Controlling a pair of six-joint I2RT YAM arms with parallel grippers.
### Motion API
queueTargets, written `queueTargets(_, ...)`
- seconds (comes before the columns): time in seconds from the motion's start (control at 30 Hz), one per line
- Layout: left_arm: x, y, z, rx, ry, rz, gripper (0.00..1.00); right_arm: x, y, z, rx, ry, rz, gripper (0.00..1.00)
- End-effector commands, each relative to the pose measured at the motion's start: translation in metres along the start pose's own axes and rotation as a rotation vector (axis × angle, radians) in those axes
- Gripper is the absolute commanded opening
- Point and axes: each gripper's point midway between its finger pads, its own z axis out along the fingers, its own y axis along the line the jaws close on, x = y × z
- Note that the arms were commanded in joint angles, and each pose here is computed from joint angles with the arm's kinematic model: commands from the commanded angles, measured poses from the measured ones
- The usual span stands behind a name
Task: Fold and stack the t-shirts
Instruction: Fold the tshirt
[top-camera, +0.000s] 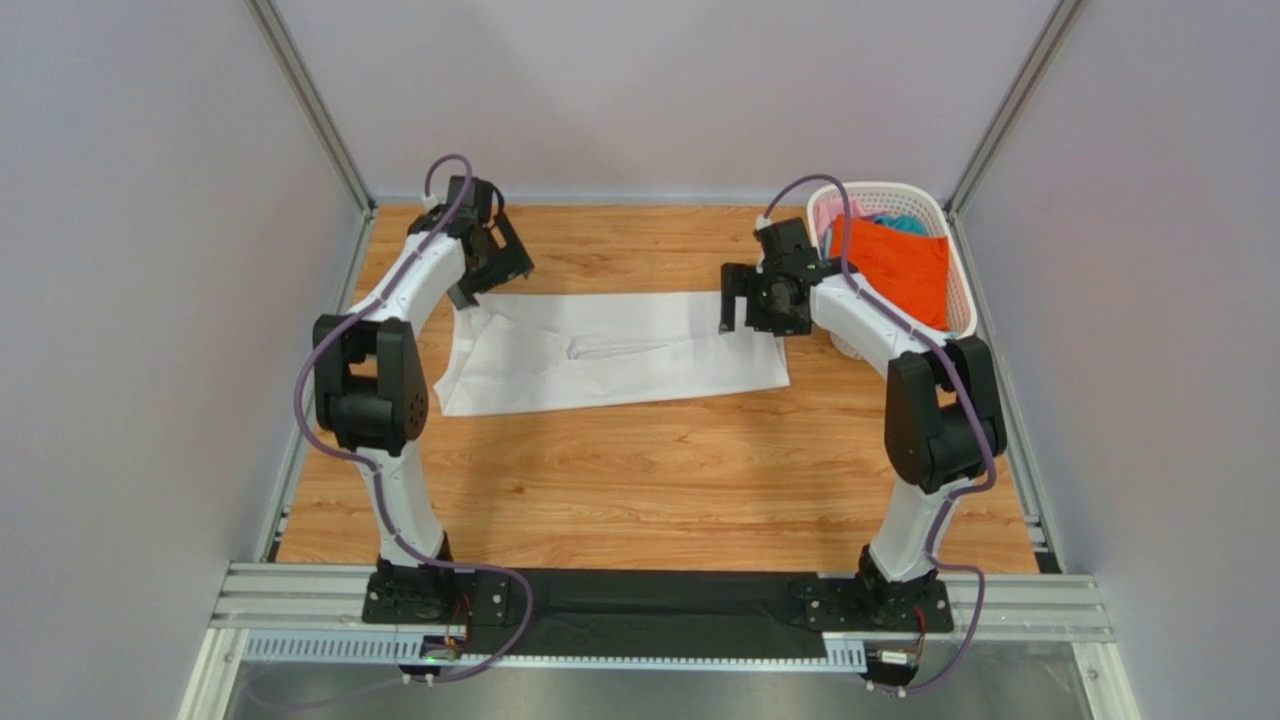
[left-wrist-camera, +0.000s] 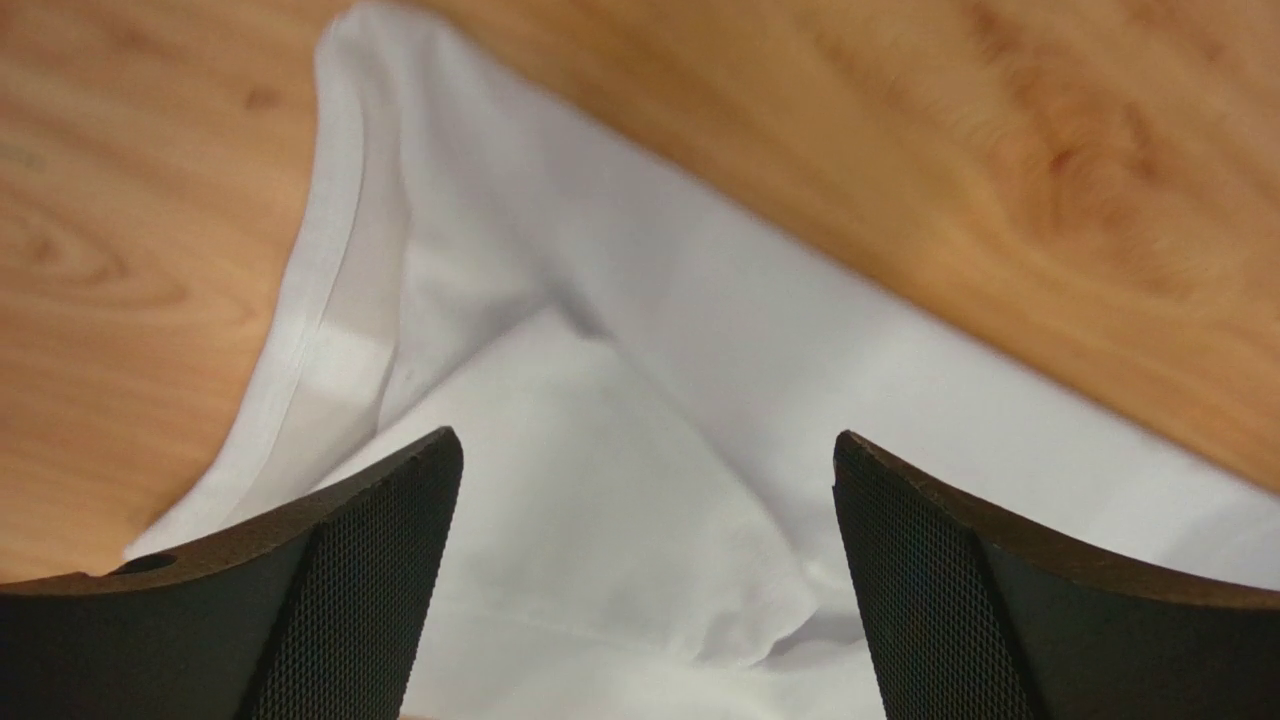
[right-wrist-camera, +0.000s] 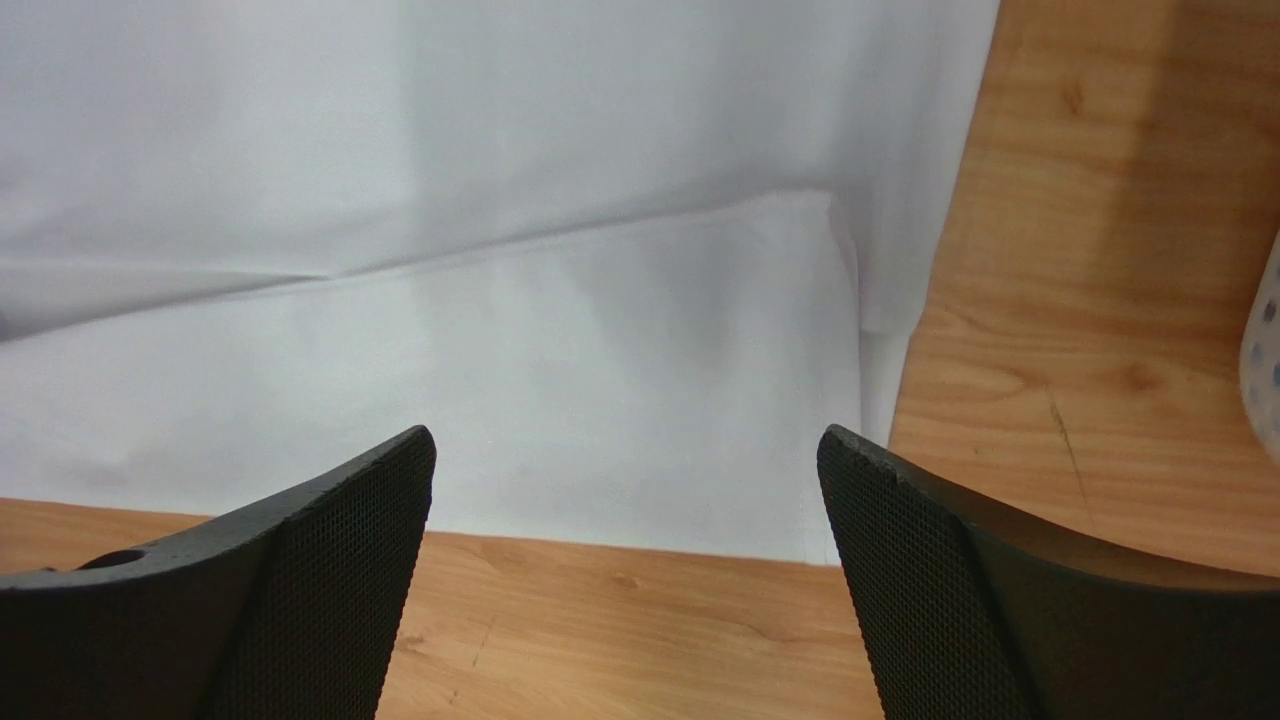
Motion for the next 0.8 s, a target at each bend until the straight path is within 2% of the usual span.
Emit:
queueTargets(0.0,0.034,0.013,-0.048,0.015,0.013,0.004,1.00,-0.040,0.011,0.009,-0.029,-0.076,-0.053,1.00)
queueTargets(0.07,0.071,0.022,-0.046,0.022,0.083,-0.010,1.00,-0.052,0.013,0.029,-0.024,-0.071,-0.066,1.00)
queueTargets(0.17,0.102,0.025,-0.042,0.057,0.155,-0.038,1.00,-0.066,0.014,0.055,-0.014,-0.060,-0.091,1.00)
queueTargets(0.33,0.117,0.018,-0.016,0.071,0.233,-0.034,1.00,-0.062,0.010,0.084,0.012,0.011,-0.096,1.00)
queueTargets(0.57,0.115,0.001,0.031,0.025,0.312,-0.007,1.00,-0.011,0.006,0.088,-0.007,0.126,-0.044,1.00)
queueTargets(0.67,0.115,-0.006,0.045,0.004,0.359,0.002,1.00,0.030,0.008,0.062,-0.032,0.167,0.003,1.00)
queueTargets(0.77,0.104,-0.030,0.056,0.029,0.333,0.042,1.00,0.063,0.014,0.042,-0.062,0.197,0.044,1.00)
